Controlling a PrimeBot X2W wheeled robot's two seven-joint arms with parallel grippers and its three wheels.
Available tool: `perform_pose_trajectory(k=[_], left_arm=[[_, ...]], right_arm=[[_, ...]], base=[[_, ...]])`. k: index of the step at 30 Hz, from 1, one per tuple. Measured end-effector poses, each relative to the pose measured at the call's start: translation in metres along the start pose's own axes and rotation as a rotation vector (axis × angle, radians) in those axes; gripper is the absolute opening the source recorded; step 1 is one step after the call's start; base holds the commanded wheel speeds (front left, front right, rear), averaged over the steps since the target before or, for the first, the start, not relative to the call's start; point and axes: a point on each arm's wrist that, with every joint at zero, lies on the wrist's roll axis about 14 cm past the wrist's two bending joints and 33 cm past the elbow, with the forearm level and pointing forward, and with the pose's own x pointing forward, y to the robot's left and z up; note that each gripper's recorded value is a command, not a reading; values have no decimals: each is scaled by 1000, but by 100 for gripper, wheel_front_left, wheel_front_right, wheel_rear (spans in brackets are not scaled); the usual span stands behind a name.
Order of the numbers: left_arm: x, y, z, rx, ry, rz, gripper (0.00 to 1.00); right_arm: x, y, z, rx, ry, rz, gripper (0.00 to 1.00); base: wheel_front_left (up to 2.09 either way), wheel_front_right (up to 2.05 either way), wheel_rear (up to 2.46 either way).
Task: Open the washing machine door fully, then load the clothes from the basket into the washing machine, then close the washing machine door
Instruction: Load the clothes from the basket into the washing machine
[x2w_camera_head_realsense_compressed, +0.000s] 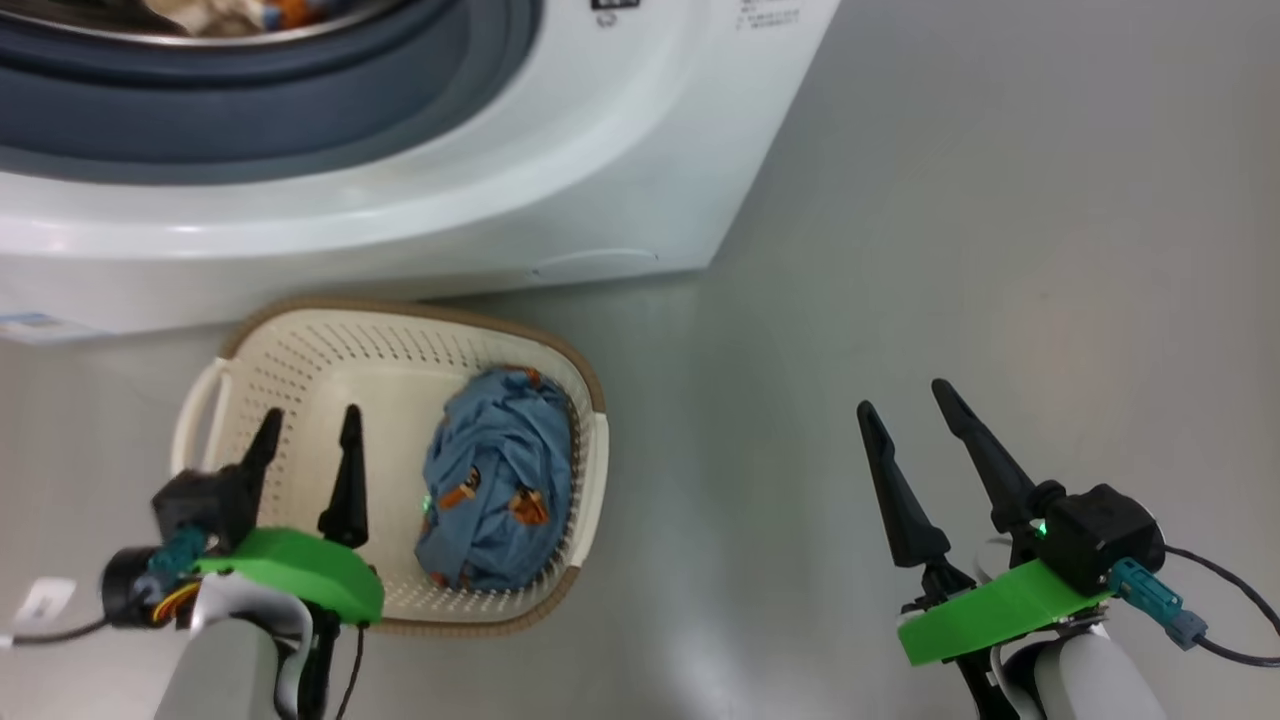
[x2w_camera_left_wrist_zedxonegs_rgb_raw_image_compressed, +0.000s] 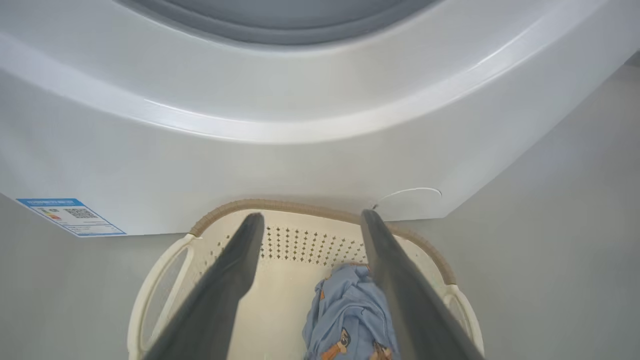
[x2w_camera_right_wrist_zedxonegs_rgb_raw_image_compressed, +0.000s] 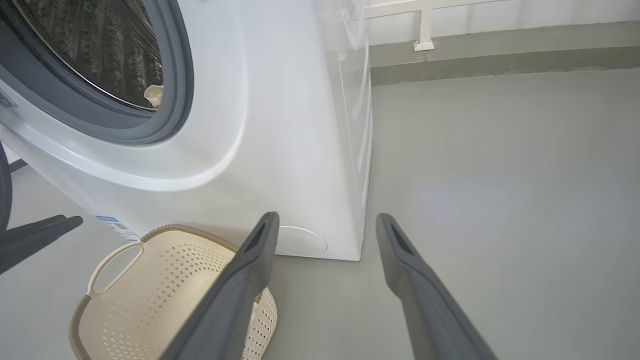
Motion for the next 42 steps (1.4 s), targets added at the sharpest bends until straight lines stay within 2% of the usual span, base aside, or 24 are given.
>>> perform_pose_trajectory(k=[7,10,20,24,35,42], left_arm=[[27,-17,-79,-17,246,-94,100],[46,-13,-113,1,354,-132,100],[64,-18,-181,40,556,-209,100],[61,-6,-210,99,681,-213,100],[68,1,-251,146,837,-225,100],[76,-4,-261,144,848,-246,100]], right_arm=[[11,-13,-26,0,57,-24,100],[16,-21,-46,-1,103,-40,100],[15,-39,-82,27,189,-89,100],[13,-43,-94,28,218,-100,100],[11,-52,-117,36,274,-125,100],[6,-57,-125,40,298,-142,100]], base=[[0,0,0],[0,0,0],[0,0,0],[0,0,0],[0,0,0],[0,0,0]])
